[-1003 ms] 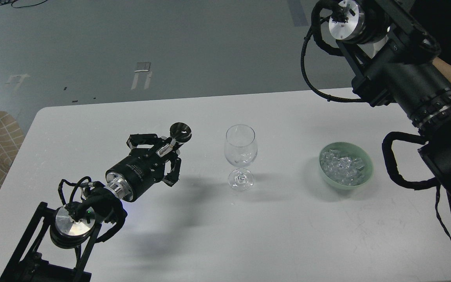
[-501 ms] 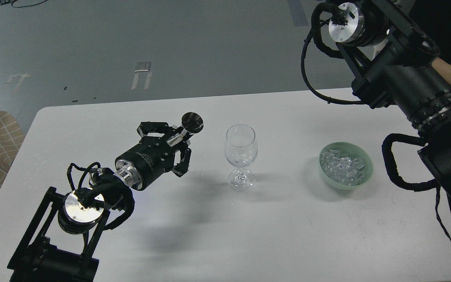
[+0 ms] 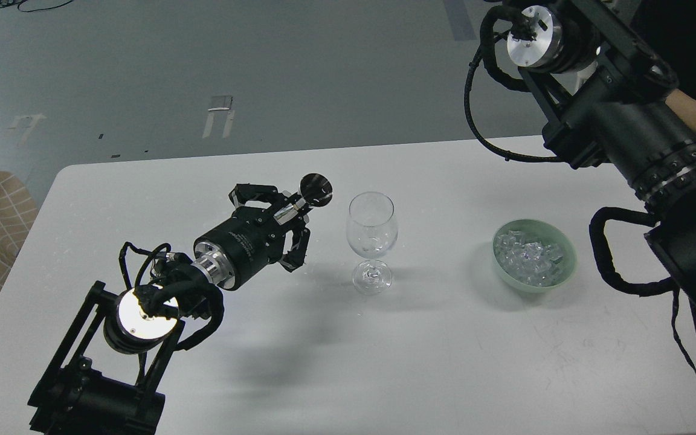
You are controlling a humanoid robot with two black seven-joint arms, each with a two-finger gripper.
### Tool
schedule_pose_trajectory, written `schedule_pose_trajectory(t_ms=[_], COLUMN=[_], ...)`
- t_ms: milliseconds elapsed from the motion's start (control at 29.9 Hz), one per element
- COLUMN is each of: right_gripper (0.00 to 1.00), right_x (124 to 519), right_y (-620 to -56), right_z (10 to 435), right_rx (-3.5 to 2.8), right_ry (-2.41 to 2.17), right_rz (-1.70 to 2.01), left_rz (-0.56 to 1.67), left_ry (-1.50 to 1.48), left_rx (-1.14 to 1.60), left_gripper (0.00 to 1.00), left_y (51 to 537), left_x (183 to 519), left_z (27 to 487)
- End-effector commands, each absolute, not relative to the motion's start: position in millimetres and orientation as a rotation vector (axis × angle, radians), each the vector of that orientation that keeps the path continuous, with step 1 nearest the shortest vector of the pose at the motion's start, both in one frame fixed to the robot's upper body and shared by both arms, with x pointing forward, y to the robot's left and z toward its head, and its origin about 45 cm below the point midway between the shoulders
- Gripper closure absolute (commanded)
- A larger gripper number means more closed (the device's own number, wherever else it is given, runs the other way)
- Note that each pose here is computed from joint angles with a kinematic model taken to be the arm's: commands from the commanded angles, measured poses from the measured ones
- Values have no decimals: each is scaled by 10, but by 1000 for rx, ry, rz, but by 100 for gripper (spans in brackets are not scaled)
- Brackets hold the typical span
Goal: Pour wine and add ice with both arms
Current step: 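Bring the jigger with the left gripper up to the glass rim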
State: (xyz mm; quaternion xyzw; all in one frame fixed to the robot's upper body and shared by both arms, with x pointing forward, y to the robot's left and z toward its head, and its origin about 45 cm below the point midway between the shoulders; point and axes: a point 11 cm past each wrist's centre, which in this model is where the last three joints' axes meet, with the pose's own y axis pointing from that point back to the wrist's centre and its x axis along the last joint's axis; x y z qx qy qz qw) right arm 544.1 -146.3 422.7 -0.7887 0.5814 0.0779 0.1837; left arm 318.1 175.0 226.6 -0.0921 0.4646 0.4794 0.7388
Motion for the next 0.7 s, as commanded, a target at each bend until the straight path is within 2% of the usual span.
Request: schedule_pose_trajectory(t_ms=[0,669], right_gripper=[0,0], right_x=[5441,5442], right_y=[-1467,-1473], right_z=[4220,4214], right_rx=[-2223,-2221], right_ry=[1641,1642], right_rz=[222,226], left_rz=[1044,1041], left_ry=[1015,931], left_rx=[-207,-115], left_gripper=[100,100], left_y=[1717,1512], left_x=[3200,3204], left_z=[2301,2274])
